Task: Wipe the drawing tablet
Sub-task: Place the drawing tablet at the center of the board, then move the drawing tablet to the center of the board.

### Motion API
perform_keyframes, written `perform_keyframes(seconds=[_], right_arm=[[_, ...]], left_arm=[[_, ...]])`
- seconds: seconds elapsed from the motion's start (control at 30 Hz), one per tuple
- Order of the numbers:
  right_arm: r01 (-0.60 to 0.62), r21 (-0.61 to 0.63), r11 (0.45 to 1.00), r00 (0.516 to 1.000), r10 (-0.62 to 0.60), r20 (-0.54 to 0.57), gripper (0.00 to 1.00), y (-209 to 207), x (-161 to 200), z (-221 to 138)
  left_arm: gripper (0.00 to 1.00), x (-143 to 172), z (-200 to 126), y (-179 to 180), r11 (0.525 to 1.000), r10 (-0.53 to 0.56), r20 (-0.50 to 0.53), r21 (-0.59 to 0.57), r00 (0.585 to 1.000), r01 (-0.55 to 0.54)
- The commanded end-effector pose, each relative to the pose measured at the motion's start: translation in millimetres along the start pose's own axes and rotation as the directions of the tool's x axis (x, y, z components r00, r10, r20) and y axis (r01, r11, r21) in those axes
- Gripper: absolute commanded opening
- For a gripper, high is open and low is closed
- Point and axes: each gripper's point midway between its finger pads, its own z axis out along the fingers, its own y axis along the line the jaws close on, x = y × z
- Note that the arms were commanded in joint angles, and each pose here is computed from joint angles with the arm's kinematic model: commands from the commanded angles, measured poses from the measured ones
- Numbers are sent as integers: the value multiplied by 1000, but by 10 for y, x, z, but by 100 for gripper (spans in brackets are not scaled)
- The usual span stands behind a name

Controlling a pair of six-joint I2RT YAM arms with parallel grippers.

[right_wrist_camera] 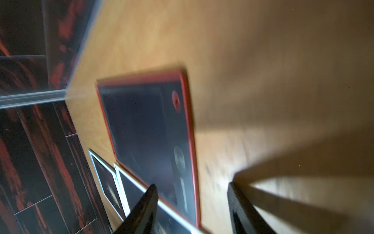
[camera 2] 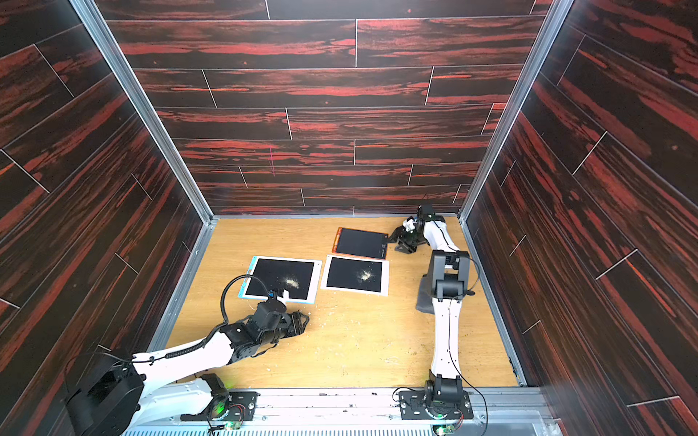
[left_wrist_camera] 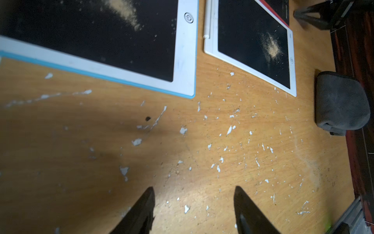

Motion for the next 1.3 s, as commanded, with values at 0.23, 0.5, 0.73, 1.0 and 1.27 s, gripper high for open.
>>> perform_keyframes(seconds=[0.23, 0.5, 0.73, 1.0, 1.27], right_arm=[[8, 31, 999, 1000, -9, 12, 58, -67, 420, 159], [29, 20, 999, 999, -29, -24, 57, 62, 560, 326], [37, 21, 999, 999, -37, -32, 57, 77, 639, 317], [31, 5, 1000, 998, -31, -46, 56, 75, 706, 355], [27, 8, 1000, 998, -27, -55, 56, 76, 762, 391]], left_arm=[[66, -638, 249, -801, 987, 152, 5, 55, 988, -152], [66, -1044, 915, -946, 982, 189, -9, 7, 982, -189], [65, -1234, 1280, -797, 979, 192, -38, -62, 981, -194], [64, -1208, 1464, -710, 974, 198, -70, -95, 978, -204], [64, -1185, 1549, -501, 945, 239, -115, -200, 964, -258]])
